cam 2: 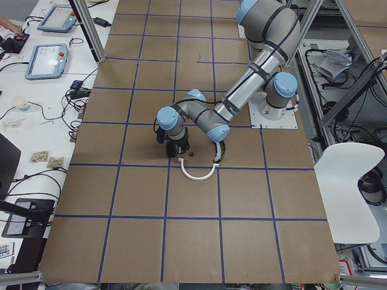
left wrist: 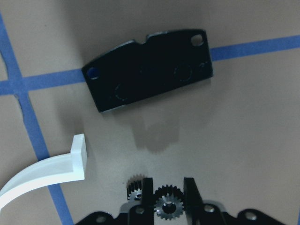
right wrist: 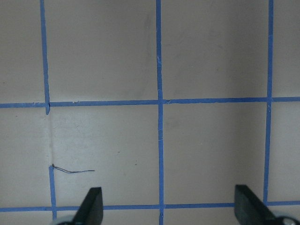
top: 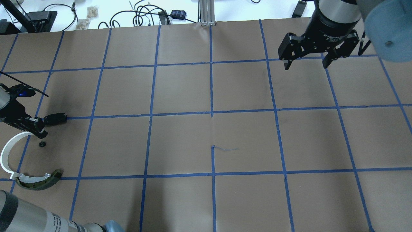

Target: Place bearing gear from tray to pile

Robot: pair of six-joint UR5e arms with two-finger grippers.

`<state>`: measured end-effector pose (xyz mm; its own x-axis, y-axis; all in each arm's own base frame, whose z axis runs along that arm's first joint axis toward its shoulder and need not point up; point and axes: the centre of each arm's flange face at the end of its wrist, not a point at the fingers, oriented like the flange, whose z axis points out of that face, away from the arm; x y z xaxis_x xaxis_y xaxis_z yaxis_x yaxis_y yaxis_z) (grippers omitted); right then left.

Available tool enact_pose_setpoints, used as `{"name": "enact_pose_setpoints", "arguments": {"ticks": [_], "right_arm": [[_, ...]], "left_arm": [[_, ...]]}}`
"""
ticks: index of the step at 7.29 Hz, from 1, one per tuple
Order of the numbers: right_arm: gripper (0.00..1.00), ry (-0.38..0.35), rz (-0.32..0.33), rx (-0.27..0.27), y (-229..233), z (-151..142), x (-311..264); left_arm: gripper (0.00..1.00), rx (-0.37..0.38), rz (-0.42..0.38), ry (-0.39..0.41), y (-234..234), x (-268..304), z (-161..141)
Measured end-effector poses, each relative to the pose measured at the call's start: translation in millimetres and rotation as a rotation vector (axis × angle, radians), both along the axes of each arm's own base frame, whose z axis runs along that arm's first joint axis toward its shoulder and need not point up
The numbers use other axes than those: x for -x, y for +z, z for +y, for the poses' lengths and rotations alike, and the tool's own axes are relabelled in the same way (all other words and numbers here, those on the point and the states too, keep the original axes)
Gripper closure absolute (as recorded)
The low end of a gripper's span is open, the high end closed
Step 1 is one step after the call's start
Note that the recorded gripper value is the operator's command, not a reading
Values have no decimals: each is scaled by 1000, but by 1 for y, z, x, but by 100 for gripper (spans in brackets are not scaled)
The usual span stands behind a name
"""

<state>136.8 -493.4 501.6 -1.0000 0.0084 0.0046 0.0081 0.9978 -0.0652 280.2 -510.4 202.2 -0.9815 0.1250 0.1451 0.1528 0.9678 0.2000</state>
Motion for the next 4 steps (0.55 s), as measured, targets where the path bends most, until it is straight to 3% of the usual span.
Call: {"name": "enact_pose_setpoints", "arguments": {"ticks": [1, 2, 4], "right_arm": [[0, 0, 0, 0, 0, 0, 0], [0, 0, -1, 0, 0, 0, 0], [0, 0, -1, -1, -1, 0, 0]], "left_arm": [[14, -4, 1, -4, -2, 0, 1], [0, -6, 3, -9, -2, 0, 1], [0, -6, 2, -10, 0, 0, 1]]}}
